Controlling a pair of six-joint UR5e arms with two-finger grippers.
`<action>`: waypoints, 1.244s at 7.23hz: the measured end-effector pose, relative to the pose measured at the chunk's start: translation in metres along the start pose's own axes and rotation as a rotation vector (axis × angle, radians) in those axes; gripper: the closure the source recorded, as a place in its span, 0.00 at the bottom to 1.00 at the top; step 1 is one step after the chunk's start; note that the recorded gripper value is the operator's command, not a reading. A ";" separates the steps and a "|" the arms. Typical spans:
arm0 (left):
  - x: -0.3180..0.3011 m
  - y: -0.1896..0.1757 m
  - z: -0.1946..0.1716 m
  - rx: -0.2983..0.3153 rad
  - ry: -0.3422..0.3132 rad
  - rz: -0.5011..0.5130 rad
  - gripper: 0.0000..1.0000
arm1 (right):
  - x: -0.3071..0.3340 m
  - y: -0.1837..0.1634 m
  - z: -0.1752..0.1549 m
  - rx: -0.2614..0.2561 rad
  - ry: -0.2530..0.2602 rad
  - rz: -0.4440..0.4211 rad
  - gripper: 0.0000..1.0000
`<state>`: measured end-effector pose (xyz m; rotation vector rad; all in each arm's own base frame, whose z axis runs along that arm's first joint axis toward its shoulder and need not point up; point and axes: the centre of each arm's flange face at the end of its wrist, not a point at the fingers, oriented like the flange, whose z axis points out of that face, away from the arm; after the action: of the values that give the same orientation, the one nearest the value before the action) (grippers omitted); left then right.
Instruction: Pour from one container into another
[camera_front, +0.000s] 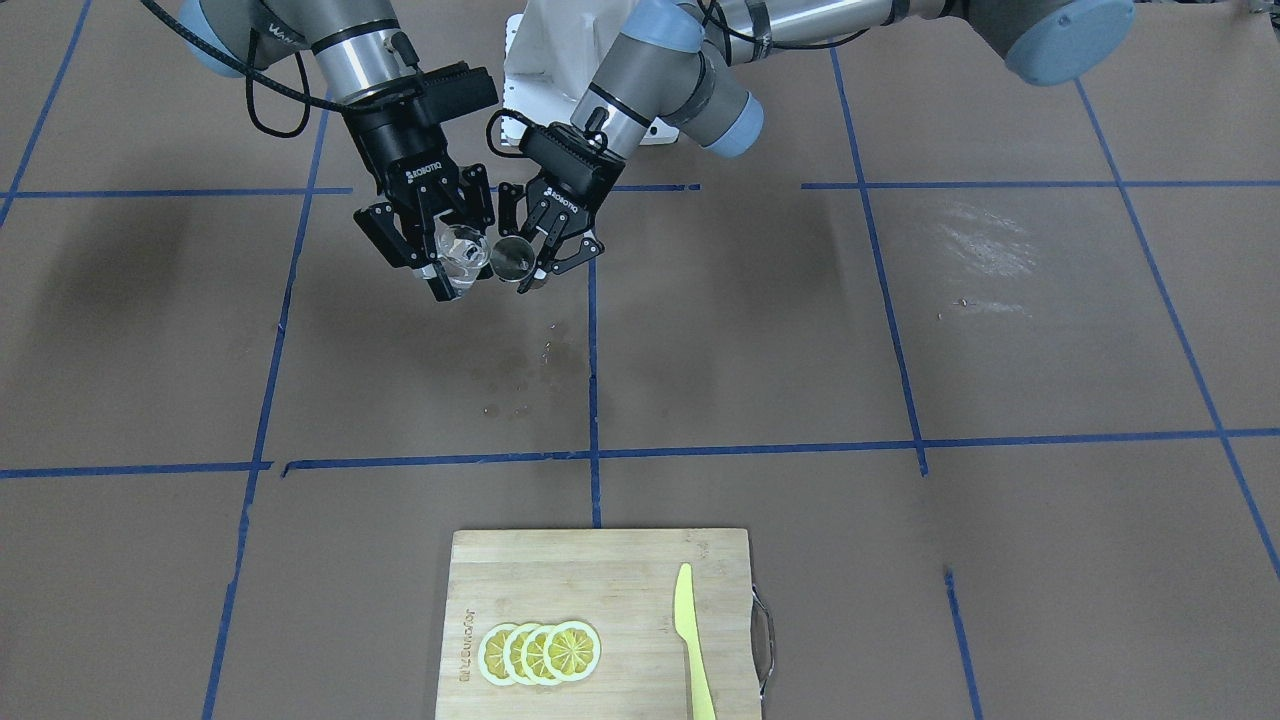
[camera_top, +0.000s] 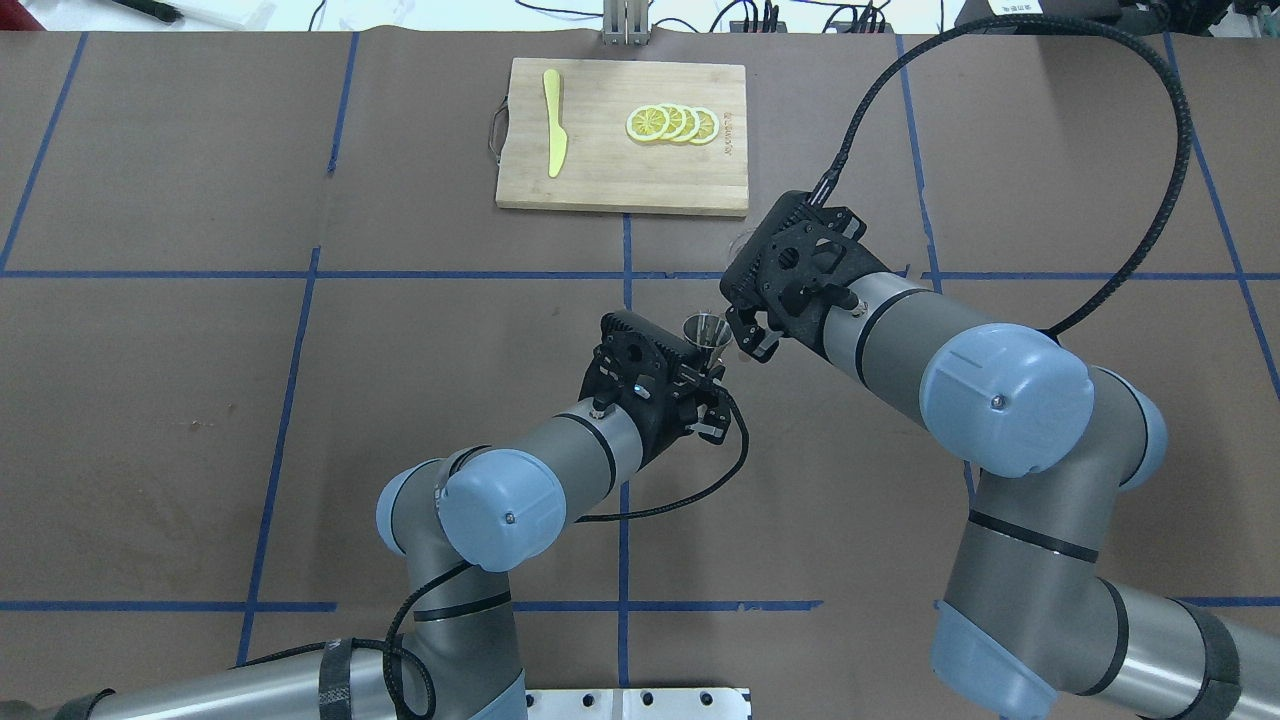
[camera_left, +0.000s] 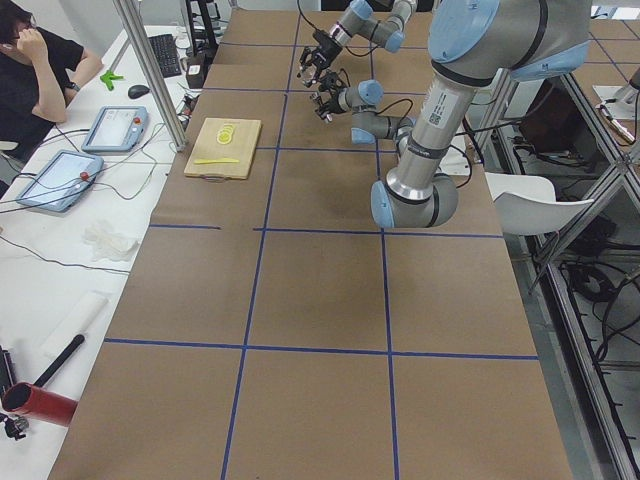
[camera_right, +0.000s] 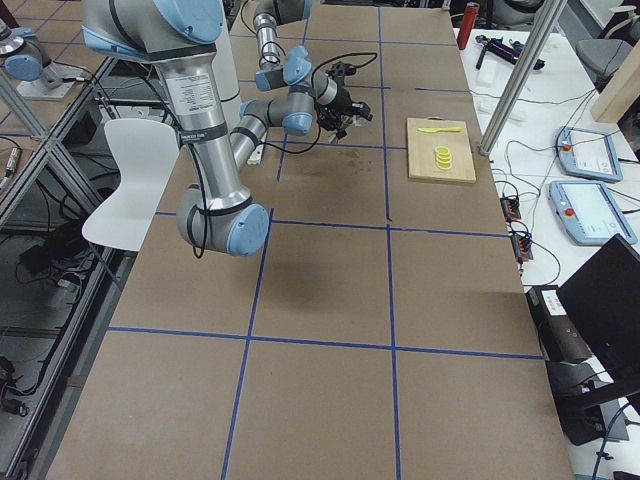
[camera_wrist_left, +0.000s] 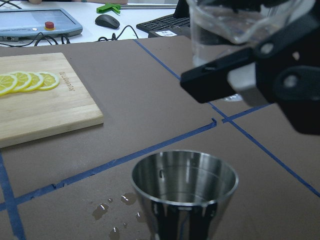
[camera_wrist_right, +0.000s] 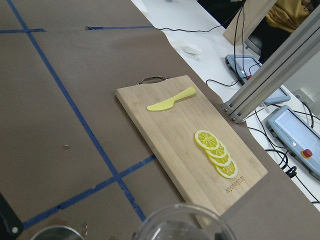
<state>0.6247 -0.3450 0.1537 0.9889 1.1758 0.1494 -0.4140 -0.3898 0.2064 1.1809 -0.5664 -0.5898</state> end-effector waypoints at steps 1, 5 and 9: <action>0.002 0.002 0.000 -0.003 0.002 0.000 1.00 | 0.000 -0.004 0.000 -0.006 0.007 -0.005 1.00; 0.005 0.002 -0.001 -0.002 0.007 -0.001 1.00 | -0.008 -0.010 0.001 -0.017 0.047 -0.084 1.00; 0.005 0.001 -0.002 0.002 0.011 -0.004 1.00 | -0.023 -0.009 0.000 -0.019 0.091 -0.245 1.00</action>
<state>0.6255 -0.3403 0.1511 0.9886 1.1875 0.1509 -0.4316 -0.3759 0.1956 1.2617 -0.3398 -0.7437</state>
